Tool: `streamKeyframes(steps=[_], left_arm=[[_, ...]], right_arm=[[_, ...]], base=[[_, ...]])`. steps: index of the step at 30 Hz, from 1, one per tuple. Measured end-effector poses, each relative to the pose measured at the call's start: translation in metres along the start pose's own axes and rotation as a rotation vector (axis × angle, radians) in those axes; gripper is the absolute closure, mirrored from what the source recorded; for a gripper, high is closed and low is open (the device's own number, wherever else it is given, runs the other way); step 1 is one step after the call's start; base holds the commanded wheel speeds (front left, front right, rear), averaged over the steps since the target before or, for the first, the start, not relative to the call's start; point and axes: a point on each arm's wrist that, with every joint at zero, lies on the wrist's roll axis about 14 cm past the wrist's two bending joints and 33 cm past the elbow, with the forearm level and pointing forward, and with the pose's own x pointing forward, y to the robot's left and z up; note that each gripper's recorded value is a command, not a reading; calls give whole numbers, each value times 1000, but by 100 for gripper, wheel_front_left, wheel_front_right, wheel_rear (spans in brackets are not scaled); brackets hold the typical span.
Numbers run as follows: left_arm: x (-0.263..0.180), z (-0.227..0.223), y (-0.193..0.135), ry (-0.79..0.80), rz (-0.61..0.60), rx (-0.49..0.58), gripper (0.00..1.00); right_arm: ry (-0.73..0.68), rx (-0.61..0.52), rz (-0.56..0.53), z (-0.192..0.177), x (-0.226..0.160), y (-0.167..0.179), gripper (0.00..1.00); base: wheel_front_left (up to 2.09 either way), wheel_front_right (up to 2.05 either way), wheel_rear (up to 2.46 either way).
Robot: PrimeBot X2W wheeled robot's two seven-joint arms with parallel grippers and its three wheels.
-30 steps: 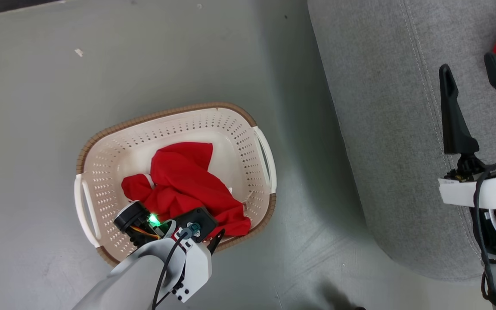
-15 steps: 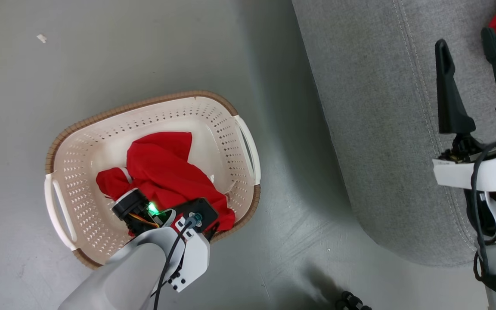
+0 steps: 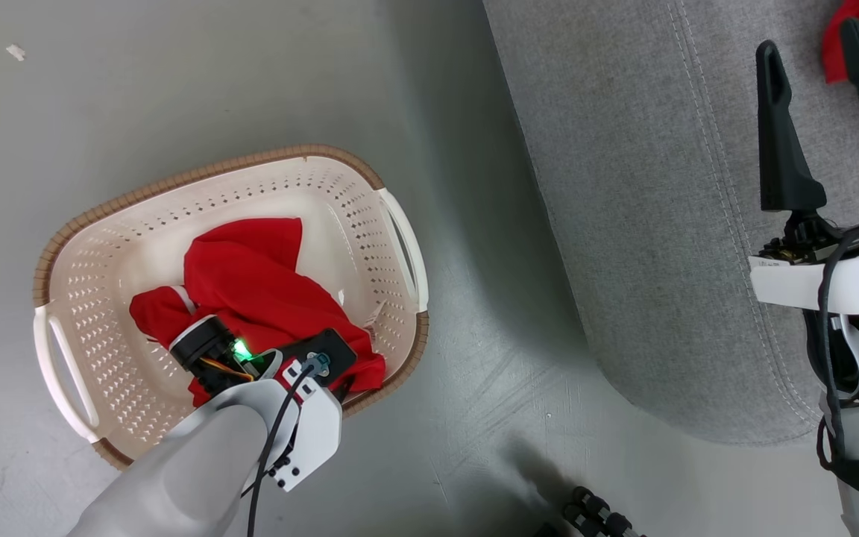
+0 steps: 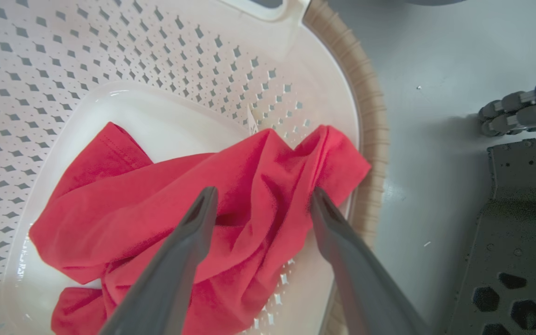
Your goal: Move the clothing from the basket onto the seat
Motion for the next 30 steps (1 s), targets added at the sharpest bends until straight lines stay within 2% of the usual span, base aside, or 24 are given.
streamKeyframes(steps=[6,7,8,9,11,12,13,21,30], left_arm=[[6,-9,-2,27,-20,-5,0],[7,-10,-2,29,-22,-8,12],[8,-10,-2,32,-23,-6,36],[9,-10,-1,33,-23,-3,55],[11,-9,1,32,-25,-4,73],[11,-9,1,33,-26,-3,90],[12,-9,1,32,-28,-4,100],[13,-6,-2,24,-42,-8,100],[6,19,23,-82,23,-32,100]], right_arm=[[8,-6,-9,-3,0,-3,0],[10,-7,-10,-4,0,-3,0],[13,-7,-11,-4,0,-3,0],[15,-8,-12,-5,0,-3,0],[18,-9,-14,-6,-1,-4,0],[20,-10,-15,-7,-1,-4,0],[22,-10,-16,-8,-1,-4,0],[3,-11,-24,-3,4,-7,0],[-10,-1,-39,0,6,-9,0]], base=[[0,0,0],[0,0,0],[0,0,0],[0,0,0],[0,0,0],[0,0,0],[0,0,0],[0,0,0],[0,0,0]])
